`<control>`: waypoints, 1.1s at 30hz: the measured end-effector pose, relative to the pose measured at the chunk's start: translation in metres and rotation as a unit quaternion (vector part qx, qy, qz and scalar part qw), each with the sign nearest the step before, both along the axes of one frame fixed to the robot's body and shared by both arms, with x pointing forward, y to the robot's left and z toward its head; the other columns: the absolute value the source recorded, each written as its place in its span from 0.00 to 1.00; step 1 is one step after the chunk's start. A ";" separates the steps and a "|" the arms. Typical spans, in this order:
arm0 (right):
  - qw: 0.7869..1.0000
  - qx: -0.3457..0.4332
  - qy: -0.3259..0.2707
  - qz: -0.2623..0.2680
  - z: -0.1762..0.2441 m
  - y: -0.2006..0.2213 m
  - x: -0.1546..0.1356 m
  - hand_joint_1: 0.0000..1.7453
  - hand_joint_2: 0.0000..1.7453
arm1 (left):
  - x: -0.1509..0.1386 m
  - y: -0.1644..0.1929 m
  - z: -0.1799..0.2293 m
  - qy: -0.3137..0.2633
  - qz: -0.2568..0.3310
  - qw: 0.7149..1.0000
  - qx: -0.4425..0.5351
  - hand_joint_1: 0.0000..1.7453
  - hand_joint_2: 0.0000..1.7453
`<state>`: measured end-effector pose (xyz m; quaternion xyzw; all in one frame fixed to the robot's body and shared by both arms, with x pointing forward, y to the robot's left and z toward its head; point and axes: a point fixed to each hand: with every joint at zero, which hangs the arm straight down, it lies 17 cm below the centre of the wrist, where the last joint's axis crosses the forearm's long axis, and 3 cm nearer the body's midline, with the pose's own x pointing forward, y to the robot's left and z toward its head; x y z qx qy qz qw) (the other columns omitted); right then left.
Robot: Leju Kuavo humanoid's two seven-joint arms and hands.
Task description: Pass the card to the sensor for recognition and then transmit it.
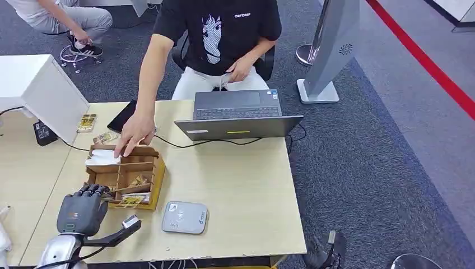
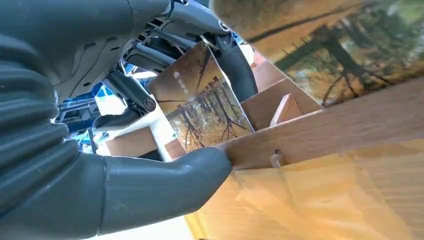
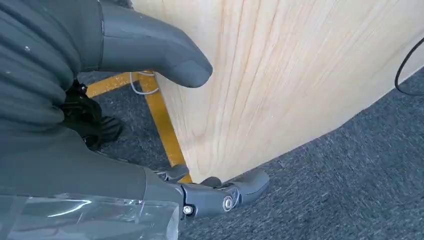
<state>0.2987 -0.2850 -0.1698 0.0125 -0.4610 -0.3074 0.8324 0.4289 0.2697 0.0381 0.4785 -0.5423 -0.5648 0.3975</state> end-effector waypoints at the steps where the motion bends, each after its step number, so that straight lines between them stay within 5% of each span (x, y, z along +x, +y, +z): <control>1: 1.000 0.000 0.000 0.001 0.000 0.000 0.000 0.00 1.00 | 0.002 0.008 0.004 -0.005 0.019 1.000 -0.008 1.00 1.00; 3: 1.000 0.000 0.002 0.002 0.000 0.001 0.000 0.00 1.00 | 0.007 0.021 0.016 -0.018 0.045 0.999 -0.012 1.00 1.00; 12: 1.000 0.000 0.000 0.012 0.001 0.006 0.003 0.00 1.00 | 0.047 0.009 0.119 -0.110 -0.011 0.994 0.024 1.00 1.00; 24: 1.000 0.001 -0.001 0.013 0.001 0.008 0.004 0.00 1.00 | 0.052 0.012 0.136 -0.127 -0.011 0.991 0.029 1.00 1.00; 25: 1.000 0.002 -0.001 0.013 0.001 0.008 0.004 0.00 1.00 | 0.052 0.012 0.136 -0.127 -0.011 0.991 0.029 0.32 1.00; 26: 1.000 0.002 -0.001 0.013 0.001 0.008 0.004 0.00 1.00 | 0.052 0.012 0.136 -0.127 -0.011 0.991 0.029 0.00 1.00; 33: 1.000 0.004 -0.002 0.010 0.001 0.008 0.003 0.00 1.00 | 0.043 0.012 0.115 -0.100 -0.011 0.995 0.030 0.00 1.00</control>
